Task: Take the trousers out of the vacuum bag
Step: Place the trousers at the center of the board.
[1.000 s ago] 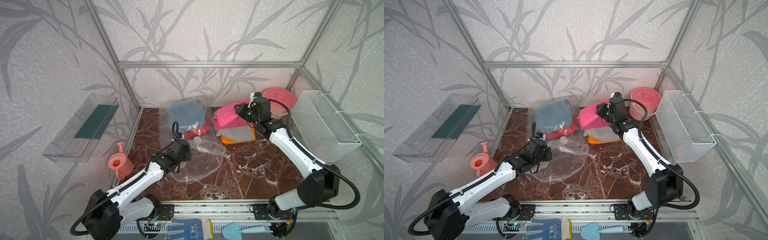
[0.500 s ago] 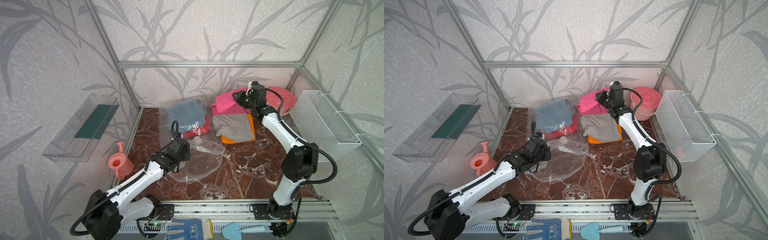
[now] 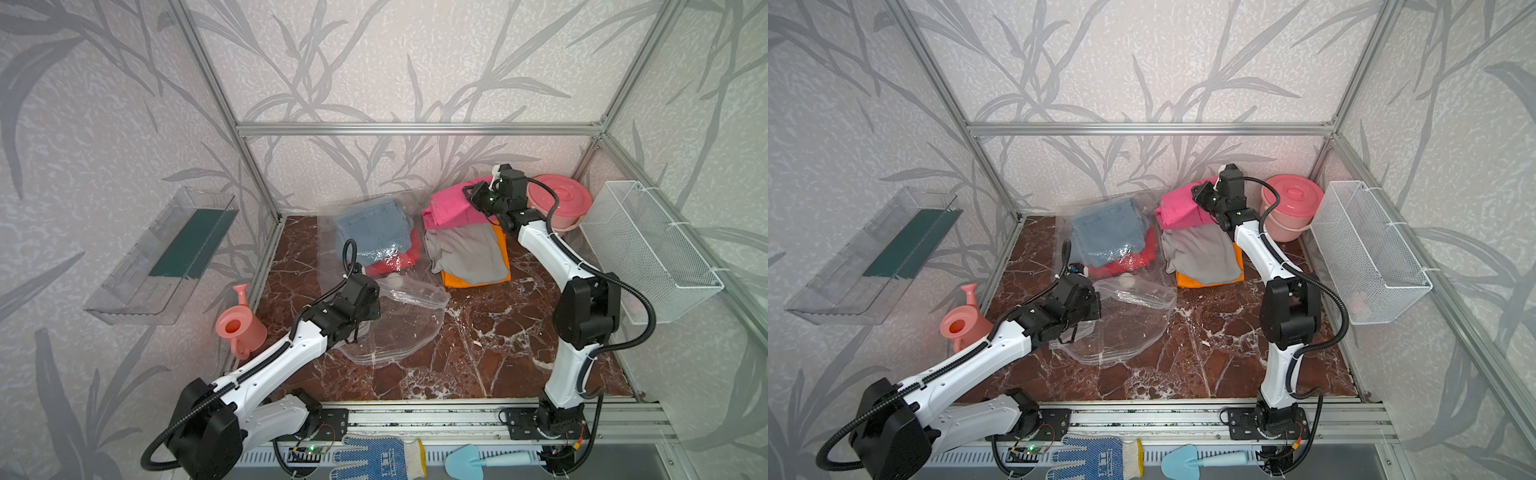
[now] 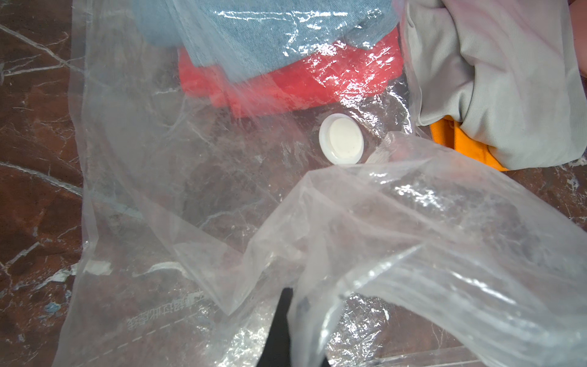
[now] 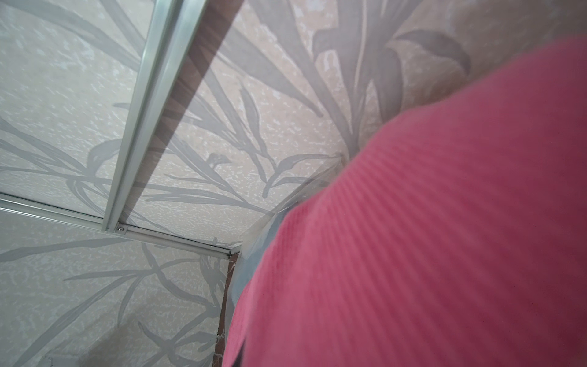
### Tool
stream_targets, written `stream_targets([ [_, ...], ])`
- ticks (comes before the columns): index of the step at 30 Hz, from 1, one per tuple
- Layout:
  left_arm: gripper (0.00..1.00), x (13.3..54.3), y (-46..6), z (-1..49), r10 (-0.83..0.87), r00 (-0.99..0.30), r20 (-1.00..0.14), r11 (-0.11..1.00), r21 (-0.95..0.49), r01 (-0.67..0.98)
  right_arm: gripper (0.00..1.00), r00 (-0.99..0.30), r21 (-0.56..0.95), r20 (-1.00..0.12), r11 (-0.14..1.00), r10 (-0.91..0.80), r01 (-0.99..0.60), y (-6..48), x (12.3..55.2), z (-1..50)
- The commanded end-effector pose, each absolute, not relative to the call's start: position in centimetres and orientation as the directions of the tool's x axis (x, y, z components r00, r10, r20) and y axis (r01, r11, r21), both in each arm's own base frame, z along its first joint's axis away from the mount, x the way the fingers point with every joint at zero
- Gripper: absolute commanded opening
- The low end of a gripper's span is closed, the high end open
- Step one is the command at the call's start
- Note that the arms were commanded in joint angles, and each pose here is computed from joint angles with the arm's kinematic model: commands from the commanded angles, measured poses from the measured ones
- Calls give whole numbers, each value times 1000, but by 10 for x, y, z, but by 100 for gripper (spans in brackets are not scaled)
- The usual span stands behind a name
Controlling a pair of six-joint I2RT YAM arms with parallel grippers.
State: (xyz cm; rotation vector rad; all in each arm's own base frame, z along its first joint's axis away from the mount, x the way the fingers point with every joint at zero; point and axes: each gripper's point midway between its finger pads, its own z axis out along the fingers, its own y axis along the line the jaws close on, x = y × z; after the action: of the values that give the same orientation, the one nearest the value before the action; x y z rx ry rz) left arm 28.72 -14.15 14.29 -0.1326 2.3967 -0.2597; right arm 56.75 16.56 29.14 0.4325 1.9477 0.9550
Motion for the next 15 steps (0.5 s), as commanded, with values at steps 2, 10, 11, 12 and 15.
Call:
stream_targets([
  [2, 0, 291, -136, 148, -188, -732, -654, 974, -220, -54, 0, -448, 768, -619, 615, 645, -177, 152, 548, 330],
  [10, 0, 290, -136, 149, -189, -733, -653, 973, -225, -51, 0, -466, 785, -583, 610, 666, -109, 136, 516, 283],
  [11, 0, 289, -136, 149, -191, -733, -653, 973, -225, -52, 0, -464, 784, -582, 612, 667, -104, 134, 511, 278],
  [12, 0, 289, -135, 149, -191, -733, -653, 973, -225, -54, 0, -469, 784, -578, 613, 668, -94, 133, 507, 271],
  [15, 0, 289, -136, 149, -191, -735, -651, 973, -227, -52, 0, -476, 791, -560, 608, 678, -64, 129, 495, 251],
])
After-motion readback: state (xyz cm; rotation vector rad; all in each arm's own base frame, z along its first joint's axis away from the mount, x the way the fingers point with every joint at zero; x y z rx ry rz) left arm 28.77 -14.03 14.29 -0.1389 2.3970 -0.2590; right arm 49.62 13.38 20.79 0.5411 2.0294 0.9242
